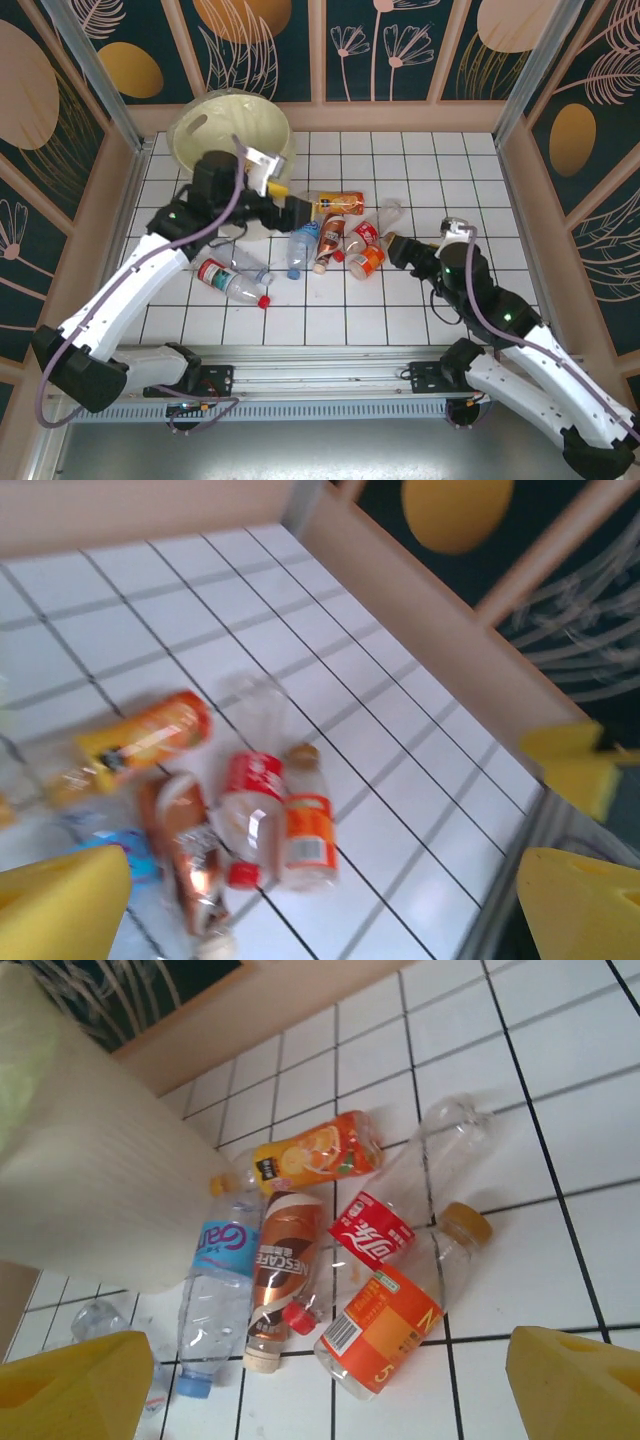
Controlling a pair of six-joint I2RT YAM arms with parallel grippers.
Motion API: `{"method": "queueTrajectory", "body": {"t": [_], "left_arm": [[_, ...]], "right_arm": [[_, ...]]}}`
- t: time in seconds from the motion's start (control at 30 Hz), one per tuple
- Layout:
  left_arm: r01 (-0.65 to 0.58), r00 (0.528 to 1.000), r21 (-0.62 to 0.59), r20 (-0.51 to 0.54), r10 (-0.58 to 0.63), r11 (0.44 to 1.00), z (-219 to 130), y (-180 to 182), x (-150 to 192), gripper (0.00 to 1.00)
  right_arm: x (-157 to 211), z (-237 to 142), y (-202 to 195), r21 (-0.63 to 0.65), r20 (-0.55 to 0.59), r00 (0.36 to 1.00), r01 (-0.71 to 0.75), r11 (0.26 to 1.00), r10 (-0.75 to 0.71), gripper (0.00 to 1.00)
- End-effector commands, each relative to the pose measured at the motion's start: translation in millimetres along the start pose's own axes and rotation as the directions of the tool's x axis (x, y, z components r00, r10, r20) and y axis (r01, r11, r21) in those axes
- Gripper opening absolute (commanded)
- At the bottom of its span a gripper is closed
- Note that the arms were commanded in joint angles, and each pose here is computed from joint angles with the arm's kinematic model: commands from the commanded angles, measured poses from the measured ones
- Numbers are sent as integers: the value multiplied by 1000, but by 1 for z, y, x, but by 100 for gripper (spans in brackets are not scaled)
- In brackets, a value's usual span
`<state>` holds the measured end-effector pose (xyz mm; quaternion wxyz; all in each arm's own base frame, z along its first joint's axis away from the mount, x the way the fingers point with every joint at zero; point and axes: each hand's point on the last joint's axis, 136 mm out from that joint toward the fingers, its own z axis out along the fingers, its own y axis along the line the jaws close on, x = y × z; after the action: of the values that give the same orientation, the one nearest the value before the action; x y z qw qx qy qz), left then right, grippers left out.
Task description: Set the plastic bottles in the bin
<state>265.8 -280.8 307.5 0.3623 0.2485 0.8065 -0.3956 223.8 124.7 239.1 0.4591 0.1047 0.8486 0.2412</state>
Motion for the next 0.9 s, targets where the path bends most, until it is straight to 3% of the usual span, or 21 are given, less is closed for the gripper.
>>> {"method": "queueTrajectory", "body": {"t": [0.0,0.17,0.43,0.87], "left_arm": [[-6,999,-28,39,7,1000,4,-6,3,99],[-6,1000,4,-3,6,1000,20,-20,36,99],[14,996,8,-86,-13,1000,52,-24,98,99],[-12,997,-26,-74,10,1000,97,-36,158,99]], "right_arm": [[-1,15,-4,31,10,997,-73,997,73,84],[14,46,-15,63,-81,990,-106,992,111,76],[37,86,-42,98,-185,968,-156,983,173,73],[71,134,-52,100,-289,937,-172,980,194,71]]}}
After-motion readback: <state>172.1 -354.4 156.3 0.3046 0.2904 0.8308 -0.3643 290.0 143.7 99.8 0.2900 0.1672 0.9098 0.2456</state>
